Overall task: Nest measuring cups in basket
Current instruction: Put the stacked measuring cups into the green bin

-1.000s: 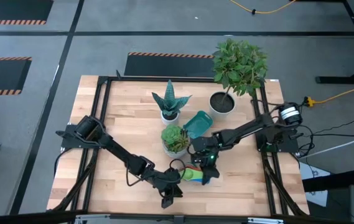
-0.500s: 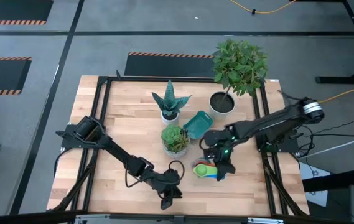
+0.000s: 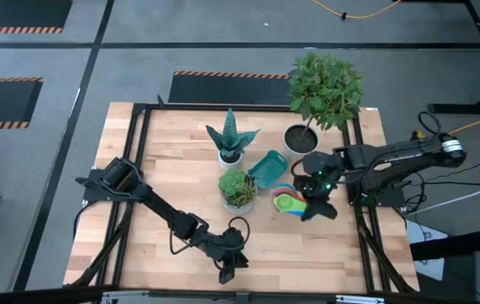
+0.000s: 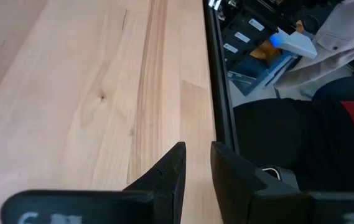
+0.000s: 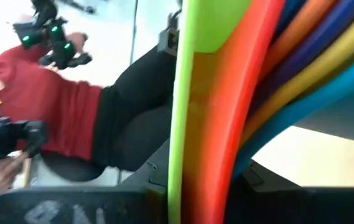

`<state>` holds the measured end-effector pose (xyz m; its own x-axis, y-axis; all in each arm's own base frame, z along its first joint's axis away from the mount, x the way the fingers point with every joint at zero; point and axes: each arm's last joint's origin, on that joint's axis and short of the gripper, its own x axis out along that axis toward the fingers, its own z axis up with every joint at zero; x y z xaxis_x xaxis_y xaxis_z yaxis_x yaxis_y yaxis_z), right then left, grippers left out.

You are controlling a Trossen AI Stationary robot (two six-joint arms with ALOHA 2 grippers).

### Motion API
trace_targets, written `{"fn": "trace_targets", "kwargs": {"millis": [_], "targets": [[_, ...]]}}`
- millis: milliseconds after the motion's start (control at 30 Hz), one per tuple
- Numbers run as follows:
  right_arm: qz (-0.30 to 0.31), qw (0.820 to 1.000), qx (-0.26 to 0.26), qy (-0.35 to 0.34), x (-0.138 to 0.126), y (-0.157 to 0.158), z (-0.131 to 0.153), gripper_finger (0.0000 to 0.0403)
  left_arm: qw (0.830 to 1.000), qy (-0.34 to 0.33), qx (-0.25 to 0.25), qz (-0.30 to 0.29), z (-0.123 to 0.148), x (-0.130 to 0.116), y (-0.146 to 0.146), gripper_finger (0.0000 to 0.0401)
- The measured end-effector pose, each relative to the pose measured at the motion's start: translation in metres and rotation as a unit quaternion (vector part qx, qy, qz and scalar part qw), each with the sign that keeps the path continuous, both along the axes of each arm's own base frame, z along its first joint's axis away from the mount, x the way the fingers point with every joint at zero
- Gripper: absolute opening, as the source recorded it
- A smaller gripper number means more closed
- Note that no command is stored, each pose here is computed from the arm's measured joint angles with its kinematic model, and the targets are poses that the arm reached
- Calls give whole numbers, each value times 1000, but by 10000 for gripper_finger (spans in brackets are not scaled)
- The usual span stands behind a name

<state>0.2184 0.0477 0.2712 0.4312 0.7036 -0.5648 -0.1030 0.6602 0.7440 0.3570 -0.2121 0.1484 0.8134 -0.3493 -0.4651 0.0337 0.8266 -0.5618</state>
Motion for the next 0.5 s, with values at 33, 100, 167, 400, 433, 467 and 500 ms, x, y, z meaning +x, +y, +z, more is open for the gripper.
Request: {"fn": "trace_targets", "kwargs": {"millis": [33, 100, 167, 400, 433, 467, 500], "targets": [[-6, 1000, -7, -5, 1, -3, 0, 80, 1000, -1, 2, 1, 0, 0, 0, 69], [-14, 1000, -18, -16, 3, -9, -1, 80, 1000, -3, 4, 5, 0, 0, 0, 69], [-19, 999, -23, -30, 5, -15, -7, 80, 1000, -4, 4, 7, 0, 0, 0, 69], [-78, 996, 45, 23, -7, -36, -72, 80, 1000, -7, 11, 8, 0, 0, 1, 69], [-90, 994, 60, 18, -8, -39, -80, 80, 1000, -9, 15, 5, 0, 0, 1, 69], [-102, 992, 75, 7, -9, -42, -85, 80, 1000, -10, 17, 5, 0, 0, 1, 69], [-112, 990, 91, -8, -9, -44, -89, 80, 1000, -10, 18, 7, 0, 0, 1, 69]]}}
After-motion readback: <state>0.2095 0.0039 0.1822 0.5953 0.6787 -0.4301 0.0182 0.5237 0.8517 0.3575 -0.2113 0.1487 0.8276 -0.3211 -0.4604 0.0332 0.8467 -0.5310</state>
